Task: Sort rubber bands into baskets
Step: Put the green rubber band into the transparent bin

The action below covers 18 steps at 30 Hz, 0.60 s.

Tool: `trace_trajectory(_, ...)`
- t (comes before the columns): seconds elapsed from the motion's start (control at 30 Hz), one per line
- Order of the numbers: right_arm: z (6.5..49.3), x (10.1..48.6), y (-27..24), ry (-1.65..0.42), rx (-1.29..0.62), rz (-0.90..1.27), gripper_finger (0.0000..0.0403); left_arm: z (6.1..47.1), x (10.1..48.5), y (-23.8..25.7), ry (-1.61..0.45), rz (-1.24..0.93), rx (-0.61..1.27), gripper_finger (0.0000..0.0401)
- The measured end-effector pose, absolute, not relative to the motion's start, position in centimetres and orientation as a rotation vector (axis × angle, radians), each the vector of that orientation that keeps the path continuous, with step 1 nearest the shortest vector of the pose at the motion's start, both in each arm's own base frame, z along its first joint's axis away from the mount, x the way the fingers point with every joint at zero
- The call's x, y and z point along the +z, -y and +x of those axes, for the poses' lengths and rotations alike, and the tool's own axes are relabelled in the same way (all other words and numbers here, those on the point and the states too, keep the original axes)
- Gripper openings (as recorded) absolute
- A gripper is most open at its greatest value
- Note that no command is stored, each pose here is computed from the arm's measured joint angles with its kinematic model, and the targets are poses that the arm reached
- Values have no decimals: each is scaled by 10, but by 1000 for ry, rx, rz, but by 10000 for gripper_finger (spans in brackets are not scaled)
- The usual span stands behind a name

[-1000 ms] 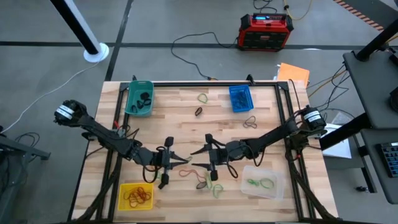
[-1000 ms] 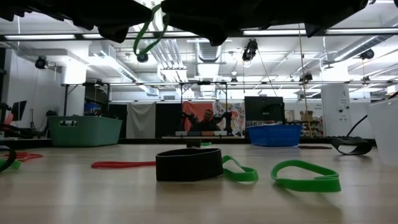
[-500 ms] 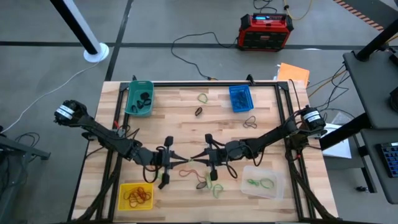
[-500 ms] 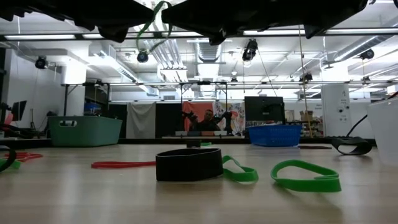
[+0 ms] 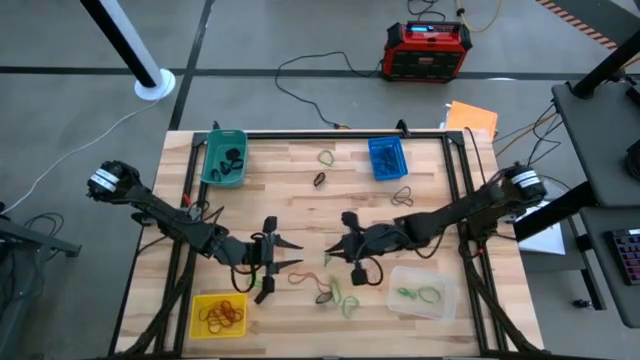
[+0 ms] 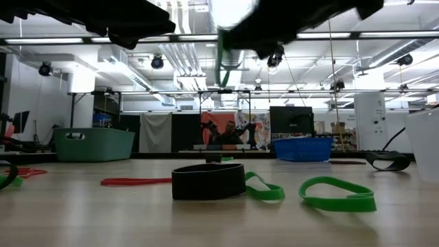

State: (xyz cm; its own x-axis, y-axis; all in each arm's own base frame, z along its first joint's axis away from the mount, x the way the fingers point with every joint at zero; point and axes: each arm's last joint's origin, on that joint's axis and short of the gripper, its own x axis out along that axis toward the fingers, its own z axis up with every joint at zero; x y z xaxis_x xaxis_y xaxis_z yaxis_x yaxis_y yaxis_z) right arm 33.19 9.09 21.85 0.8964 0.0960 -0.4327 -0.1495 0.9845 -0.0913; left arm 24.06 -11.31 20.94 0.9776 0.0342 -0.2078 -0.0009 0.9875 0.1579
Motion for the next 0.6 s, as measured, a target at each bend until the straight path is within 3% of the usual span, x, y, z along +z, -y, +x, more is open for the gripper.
trace_trajectory(0.13,309,227,-88,-593,112,-67,9,241,210,112,-211,151,24,132)
trace_trajectory(0.6,261,251,-94,-777,86,231,9,242,210,110,-209,126,33,127)
